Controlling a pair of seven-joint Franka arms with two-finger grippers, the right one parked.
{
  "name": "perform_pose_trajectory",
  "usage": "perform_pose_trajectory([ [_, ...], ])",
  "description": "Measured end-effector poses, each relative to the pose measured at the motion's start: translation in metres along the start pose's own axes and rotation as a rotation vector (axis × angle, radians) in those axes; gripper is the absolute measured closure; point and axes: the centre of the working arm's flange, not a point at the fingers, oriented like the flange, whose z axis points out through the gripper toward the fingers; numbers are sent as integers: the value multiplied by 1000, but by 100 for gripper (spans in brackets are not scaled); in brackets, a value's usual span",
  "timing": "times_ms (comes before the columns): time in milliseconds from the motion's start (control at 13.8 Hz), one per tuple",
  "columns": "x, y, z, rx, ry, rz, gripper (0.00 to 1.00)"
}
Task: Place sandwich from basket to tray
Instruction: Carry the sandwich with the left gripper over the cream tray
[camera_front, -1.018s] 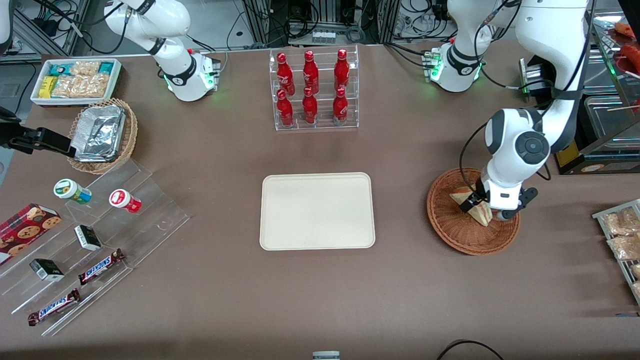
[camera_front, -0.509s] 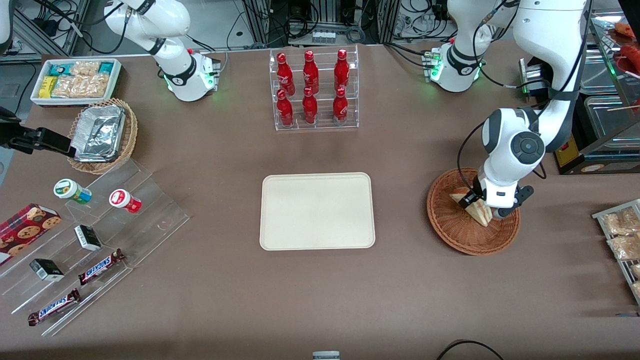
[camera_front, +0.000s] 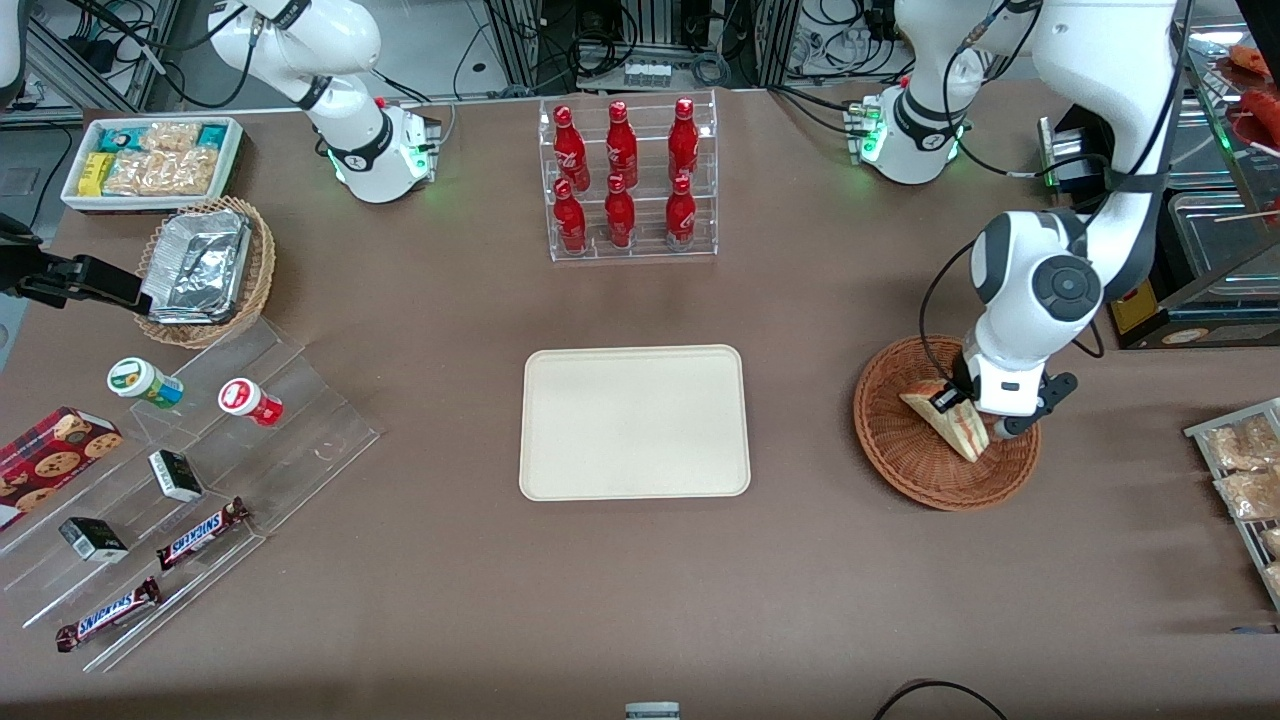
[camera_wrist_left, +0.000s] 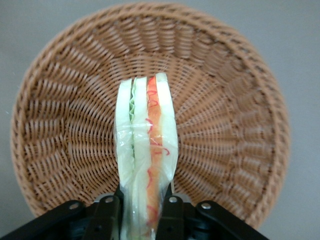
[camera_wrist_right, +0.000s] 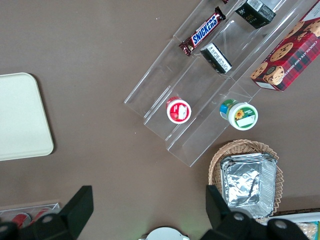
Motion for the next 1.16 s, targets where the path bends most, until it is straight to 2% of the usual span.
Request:
perform_pose_trajectory([
  [73, 3, 4, -24, 16, -25, 23, 81],
  [218, 5, 21, -87, 55, -69, 79, 83],
  [364, -17, 57, -142, 70, -79, 158, 83],
  [509, -59, 105, -171, 48, -54, 263, 83],
  [655, -110, 155, -175, 25, -50, 362, 83],
  [873, -191, 239, -154, 20, -34, 466, 83],
  [1018, -232, 288, -126, 19, -22, 517, 83],
  [1164, -256, 325, -96, -31, -5, 534, 83],
])
